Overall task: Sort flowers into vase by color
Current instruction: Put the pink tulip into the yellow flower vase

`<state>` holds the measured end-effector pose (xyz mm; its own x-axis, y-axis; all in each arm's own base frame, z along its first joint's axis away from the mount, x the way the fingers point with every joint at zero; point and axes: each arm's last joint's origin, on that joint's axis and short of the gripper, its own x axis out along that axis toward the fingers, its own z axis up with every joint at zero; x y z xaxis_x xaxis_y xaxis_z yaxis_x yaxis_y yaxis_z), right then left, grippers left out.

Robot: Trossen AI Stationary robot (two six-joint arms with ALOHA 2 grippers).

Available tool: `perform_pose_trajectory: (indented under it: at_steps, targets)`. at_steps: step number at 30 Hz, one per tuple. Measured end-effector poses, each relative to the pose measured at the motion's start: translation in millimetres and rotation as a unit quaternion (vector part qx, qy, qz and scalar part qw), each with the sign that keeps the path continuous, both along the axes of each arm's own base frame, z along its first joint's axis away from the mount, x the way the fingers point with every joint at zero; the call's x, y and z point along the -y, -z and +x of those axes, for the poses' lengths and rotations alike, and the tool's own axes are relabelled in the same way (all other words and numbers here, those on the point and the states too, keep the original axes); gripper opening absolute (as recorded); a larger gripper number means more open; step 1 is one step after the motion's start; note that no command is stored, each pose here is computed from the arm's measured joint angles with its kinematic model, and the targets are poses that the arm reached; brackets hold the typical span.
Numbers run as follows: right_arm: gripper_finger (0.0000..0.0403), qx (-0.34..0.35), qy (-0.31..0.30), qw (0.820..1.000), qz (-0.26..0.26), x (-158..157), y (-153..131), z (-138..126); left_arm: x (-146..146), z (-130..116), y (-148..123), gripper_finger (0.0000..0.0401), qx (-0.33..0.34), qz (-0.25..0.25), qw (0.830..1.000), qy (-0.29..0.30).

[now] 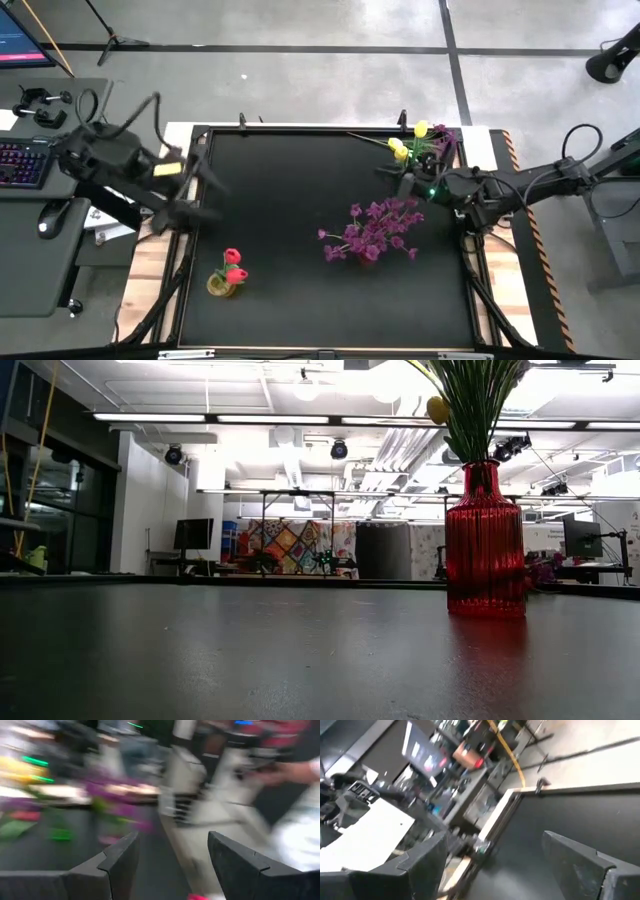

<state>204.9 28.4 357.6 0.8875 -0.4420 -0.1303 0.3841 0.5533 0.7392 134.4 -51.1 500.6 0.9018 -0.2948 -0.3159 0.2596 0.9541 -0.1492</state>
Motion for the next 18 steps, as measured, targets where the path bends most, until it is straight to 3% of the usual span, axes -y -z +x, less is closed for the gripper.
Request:
perform_pose_trajectory:
  at_steps: [3,7,12,18]
  targets:
    - [0.0312,0.007,0.041,0.999,-0.006,10.1,-2.2,-0.5,-10.2,5.3,1.3,0.0223,0.015,0.072,0.993,-0.095]
    - [0.0312,0.013,0.124,0.992,-0.009,30.3,-4.0,-3.4,-18.2,28.8,12.6,0.0223,-0.011,0.119,0.982,-0.146]
    - [0.0312,0.013,0.218,0.976,-0.010,65.9,-4.9,-9.9,-27.2,76.7,42.1,0.0223,-0.082,0.120,0.979,-0.142]
    - [0.0312,0.004,0.220,0.975,0.005,109.2,-5.2,-25.9,-58.9,144.1,60.0,0.0223,-0.059,0.104,0.980,-0.156]
